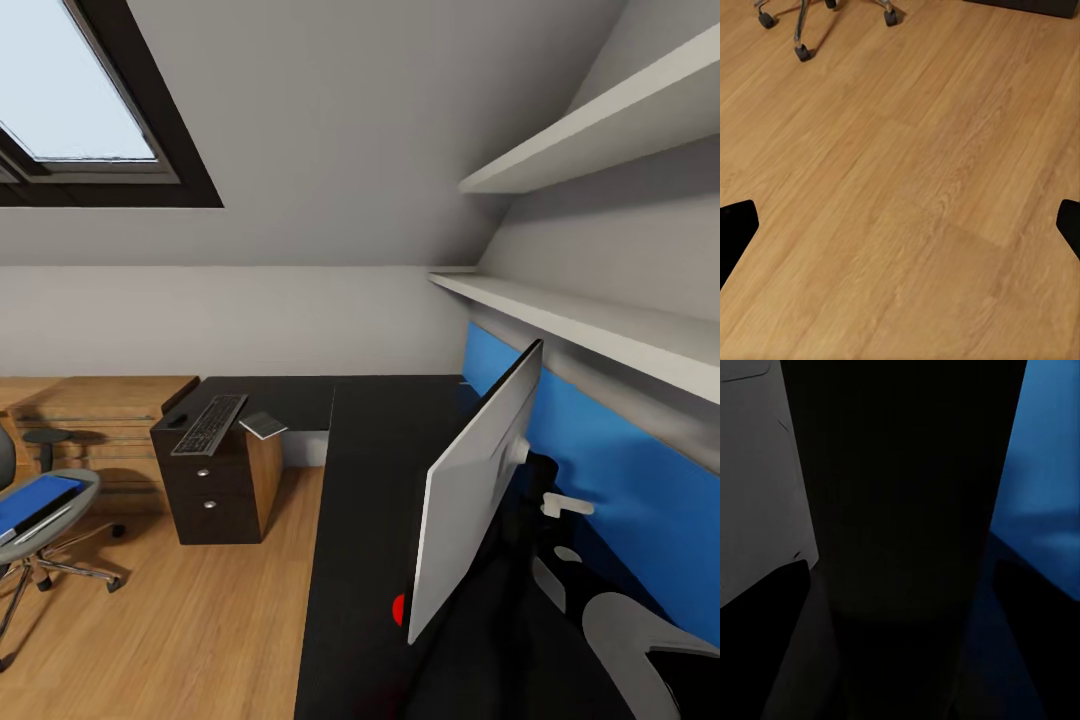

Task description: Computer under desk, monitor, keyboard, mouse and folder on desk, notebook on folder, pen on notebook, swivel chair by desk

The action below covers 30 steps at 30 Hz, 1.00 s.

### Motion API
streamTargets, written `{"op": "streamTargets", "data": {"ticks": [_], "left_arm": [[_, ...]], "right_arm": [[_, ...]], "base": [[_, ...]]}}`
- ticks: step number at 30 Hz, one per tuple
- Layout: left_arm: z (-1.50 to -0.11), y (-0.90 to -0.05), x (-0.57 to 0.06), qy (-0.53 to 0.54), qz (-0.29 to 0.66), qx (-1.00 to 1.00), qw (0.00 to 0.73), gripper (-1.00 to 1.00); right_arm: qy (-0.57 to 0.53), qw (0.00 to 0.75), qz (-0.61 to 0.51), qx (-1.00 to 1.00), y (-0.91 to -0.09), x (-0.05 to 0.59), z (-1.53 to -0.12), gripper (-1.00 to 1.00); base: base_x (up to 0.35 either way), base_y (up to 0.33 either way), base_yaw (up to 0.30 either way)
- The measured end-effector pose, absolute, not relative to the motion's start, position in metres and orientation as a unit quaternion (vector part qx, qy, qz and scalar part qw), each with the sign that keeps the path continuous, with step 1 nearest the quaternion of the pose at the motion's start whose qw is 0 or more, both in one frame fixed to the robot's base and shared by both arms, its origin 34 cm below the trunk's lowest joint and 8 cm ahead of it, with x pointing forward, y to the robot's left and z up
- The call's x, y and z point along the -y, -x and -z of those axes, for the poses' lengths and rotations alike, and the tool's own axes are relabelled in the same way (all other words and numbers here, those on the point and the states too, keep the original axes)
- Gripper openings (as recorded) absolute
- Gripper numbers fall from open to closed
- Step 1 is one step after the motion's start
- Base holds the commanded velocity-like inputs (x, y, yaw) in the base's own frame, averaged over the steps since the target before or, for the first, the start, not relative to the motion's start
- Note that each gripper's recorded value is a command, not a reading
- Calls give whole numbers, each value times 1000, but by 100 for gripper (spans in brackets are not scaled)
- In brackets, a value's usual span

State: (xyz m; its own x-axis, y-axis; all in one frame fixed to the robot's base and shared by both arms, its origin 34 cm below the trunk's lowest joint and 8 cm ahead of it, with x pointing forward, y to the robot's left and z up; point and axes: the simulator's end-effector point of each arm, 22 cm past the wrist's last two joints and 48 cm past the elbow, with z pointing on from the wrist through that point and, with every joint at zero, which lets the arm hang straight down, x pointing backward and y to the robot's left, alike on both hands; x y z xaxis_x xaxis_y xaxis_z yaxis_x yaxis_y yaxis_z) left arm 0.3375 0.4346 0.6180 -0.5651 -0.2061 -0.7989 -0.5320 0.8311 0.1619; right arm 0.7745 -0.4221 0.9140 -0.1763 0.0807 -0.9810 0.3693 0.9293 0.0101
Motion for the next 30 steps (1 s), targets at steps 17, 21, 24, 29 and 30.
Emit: {"op": "streamTargets", "data": {"ticks": [17,21,24,29,30], "left_arm": [[-618,-338,-435,214,-197,-863,414,100],[-618,-338,-435,214,-197,-862,414,100],[-618,-338,-435,214,-197,-863,414,100],[-618,-338,-435,214,-197,-863,414,100],[-618,-337,-435,214,-197,-863,414,100]], "right_arm": [[-143,624,116,-760,-775,420,-914,-100],[-147,624,115,-759,-775,421,-914,-100],[-144,624,116,-759,-775,420,-914,-100],[-144,624,116,-759,-775,420,-914,-100],[-143,624,116,-759,-775,420,-914,-100]], "base": [[9,-93,0],[84,-129,0],[24,-36,0],[6,-9,0],[2,-2,0]]}}
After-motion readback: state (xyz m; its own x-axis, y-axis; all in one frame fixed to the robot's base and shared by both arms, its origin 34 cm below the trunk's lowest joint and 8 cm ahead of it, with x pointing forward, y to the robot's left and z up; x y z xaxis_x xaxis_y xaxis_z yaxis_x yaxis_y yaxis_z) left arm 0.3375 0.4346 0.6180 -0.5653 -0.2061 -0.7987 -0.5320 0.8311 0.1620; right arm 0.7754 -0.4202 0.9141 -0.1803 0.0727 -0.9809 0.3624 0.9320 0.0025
